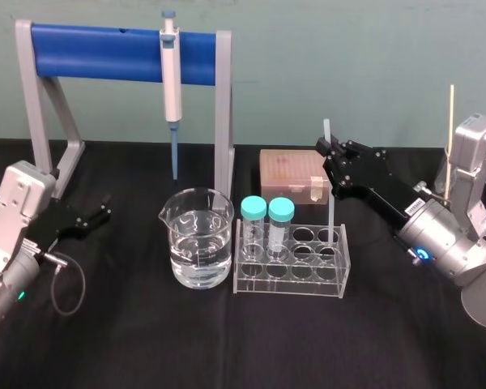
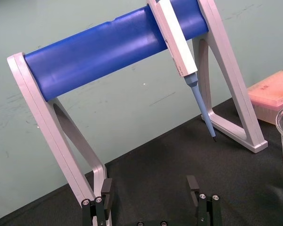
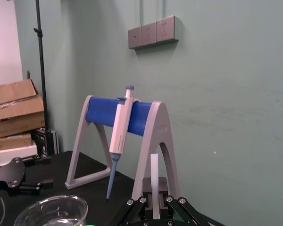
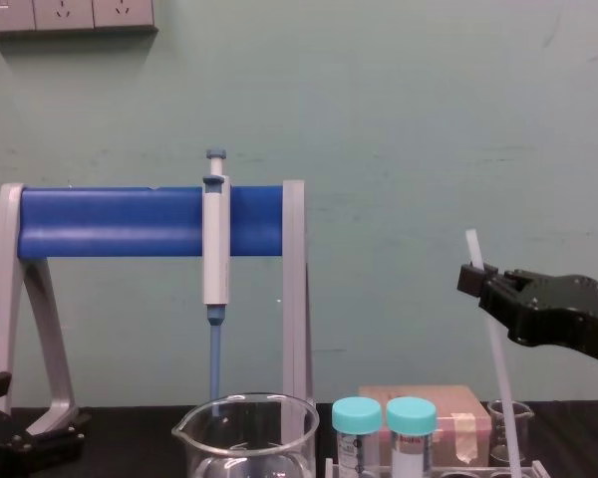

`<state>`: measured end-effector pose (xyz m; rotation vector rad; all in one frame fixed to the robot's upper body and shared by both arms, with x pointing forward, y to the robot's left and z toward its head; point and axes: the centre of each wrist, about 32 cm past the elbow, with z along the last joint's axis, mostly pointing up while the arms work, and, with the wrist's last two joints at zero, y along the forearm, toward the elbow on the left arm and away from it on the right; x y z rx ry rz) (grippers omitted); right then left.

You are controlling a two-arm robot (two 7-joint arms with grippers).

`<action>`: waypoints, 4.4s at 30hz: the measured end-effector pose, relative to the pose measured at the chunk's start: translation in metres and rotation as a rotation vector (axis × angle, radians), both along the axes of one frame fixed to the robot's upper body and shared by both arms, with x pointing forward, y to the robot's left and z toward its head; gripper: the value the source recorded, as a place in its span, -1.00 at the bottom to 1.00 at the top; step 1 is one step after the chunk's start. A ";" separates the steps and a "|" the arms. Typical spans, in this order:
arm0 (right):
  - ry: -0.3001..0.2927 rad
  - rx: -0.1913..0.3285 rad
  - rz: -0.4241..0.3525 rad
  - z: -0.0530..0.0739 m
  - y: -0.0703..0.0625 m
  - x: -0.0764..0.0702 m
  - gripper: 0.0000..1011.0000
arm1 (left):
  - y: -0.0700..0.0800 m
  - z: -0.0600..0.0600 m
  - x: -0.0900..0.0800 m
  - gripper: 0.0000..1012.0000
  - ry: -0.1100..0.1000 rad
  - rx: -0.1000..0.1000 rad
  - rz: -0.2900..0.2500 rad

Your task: Pick up the stirring rod with one hand, then place it down.

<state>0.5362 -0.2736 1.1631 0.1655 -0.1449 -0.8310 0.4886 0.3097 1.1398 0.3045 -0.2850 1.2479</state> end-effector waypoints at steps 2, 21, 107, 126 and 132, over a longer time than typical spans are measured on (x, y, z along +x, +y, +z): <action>0.005 0.000 -0.001 -0.002 0.000 0.000 -0.86 | 0.000 0.000 0.000 0.98 0.000 0.000 0.000; 0.061 0.000 -0.024 -0.016 0.002 0.001 -0.86 | 0.000 0.000 0.000 0.98 0.000 0.000 0.000; 0.112 -0.003 -0.052 -0.027 0.009 -0.006 0.18 | 0.000 0.000 0.000 0.98 0.000 0.000 0.000; 0.110 -0.002 -0.051 -0.027 0.009 -0.006 0.98 | 0.000 0.000 0.000 0.98 0.000 0.000 0.000; 0.048 0.006 -0.079 -0.016 0.004 -0.007 0.98 | 0.000 0.000 0.000 0.98 0.000 0.000 0.000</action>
